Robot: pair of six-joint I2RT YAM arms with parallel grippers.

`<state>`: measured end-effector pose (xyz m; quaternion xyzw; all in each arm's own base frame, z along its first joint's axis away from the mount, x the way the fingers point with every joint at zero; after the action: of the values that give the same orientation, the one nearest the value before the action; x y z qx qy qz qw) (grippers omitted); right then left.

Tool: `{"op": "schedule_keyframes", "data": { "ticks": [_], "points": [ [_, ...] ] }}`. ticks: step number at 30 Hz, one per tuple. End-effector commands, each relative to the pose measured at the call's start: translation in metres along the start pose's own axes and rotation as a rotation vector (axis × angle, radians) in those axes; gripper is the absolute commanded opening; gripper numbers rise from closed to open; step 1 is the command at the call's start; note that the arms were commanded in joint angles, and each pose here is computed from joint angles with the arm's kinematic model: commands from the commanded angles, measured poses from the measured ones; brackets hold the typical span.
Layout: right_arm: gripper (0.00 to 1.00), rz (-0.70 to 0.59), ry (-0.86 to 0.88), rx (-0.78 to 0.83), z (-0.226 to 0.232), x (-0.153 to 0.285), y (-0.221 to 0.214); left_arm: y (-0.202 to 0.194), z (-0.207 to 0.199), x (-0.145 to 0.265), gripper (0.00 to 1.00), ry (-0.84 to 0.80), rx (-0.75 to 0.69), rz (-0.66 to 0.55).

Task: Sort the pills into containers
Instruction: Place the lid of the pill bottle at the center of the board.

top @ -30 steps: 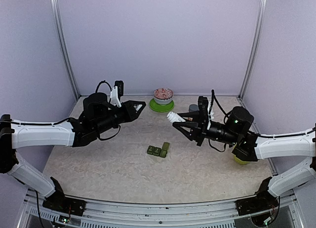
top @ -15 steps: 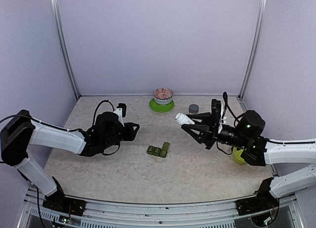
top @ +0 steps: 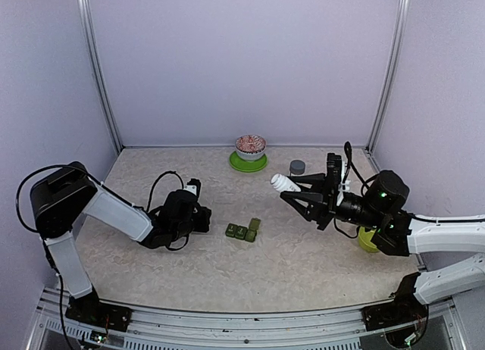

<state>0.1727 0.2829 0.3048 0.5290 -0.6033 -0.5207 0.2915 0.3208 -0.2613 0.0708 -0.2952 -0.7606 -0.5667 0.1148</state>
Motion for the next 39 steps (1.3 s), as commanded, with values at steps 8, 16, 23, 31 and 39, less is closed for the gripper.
{"op": "schedule_keyframes", "data": {
  "ticks": [8, 16, 23, 31, 39],
  "points": [
    [0.25, 0.024, -0.041, -0.016, 0.000, 0.009, -0.018, -0.002, -0.006, -0.015, 0.39, 0.020, -0.043, -0.023],
    [0.25, 0.049, -0.066, -0.042, 0.003, 0.017, -0.035, -0.004, -0.004, -0.013, 0.46, 0.028, -0.053, -0.022],
    [0.24, 0.085, -0.065, -0.087, 0.006, 0.019, -0.057, 0.035, -0.022, 0.010, 0.68, -0.034, -0.005, -0.087],
    [0.24, 0.134, -0.041, -0.122, 0.011, 0.012, -0.089, 0.064, -0.050, 0.036, 0.92, -0.169, 0.018, -0.088],
    [0.24, 0.169, -0.038, -0.144, 0.010, 0.000, -0.119, 0.069, -0.066, 0.050, 0.99, -0.268, 0.016, -0.050]
  ]
}}
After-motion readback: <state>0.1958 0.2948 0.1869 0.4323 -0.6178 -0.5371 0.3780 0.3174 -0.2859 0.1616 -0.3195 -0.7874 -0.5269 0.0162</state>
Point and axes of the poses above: each gripper's point midway between its finger pads, its own x axis back along the fingers, its own z axis along the line the jaws close on, y = z × x, the point moved 4 cm from there along x, back along the fingers, and after that the axes turned 10 degrees about x, right-handed, at the moved point
